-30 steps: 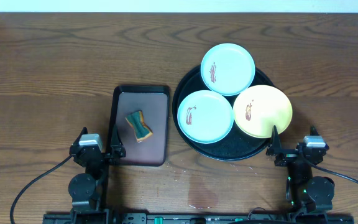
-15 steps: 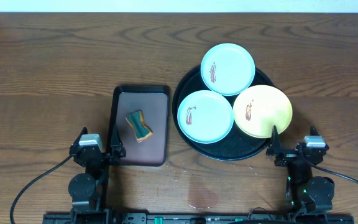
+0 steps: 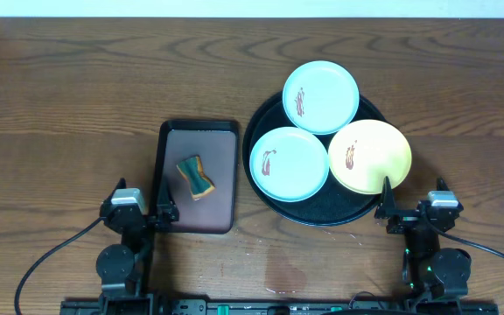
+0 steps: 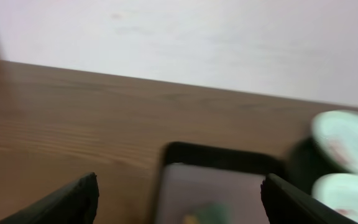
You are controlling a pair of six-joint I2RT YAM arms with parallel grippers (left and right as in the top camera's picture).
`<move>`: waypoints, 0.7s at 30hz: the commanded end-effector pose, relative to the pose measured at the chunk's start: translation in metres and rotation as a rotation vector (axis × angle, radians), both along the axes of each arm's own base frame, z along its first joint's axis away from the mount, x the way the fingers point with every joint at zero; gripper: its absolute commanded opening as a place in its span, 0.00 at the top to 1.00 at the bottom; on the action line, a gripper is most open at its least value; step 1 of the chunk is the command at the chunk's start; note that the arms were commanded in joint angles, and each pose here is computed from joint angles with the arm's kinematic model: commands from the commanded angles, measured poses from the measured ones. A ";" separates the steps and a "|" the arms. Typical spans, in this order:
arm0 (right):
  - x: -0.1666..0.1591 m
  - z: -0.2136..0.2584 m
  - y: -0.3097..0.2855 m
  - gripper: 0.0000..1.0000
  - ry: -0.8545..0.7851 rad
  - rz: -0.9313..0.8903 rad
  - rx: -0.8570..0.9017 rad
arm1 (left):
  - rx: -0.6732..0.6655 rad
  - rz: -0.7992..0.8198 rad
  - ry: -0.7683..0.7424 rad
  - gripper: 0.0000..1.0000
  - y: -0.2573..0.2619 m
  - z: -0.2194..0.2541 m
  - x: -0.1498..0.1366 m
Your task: Clean dirty plates on tray and stack at the side
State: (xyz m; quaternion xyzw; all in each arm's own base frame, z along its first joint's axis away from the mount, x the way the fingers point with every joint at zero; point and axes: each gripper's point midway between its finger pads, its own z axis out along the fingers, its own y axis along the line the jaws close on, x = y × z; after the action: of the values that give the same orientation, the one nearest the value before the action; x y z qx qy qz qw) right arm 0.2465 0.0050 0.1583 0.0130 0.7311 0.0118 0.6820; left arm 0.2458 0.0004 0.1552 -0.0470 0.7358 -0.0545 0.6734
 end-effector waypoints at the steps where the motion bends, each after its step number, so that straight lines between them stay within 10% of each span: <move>1: 0.000 0.000 -0.004 0.01 -0.001 -0.017 -0.015 | -0.282 -0.400 0.065 0.16 -0.070 -0.003 -0.017; 8: 0.000 0.000 -0.004 0.01 -0.001 -0.017 -0.015 | -0.588 -0.589 0.019 0.16 -0.097 0.041 -0.032; 14: 0.000 0.000 -0.004 0.01 -0.001 -0.017 -0.015 | -0.360 -0.752 -0.498 0.16 -0.102 0.159 -0.081; 21: 0.000 0.000 -0.004 0.01 -0.001 -0.017 -0.015 | -0.203 -0.601 -0.246 0.16 -0.095 0.173 -0.046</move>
State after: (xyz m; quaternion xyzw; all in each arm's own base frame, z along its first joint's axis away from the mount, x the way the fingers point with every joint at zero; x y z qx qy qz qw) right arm 0.2465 0.0048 0.1584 0.0132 0.7310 0.0114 0.6822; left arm 0.1898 -0.0982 0.3065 0.0903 0.5849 -0.3931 0.7037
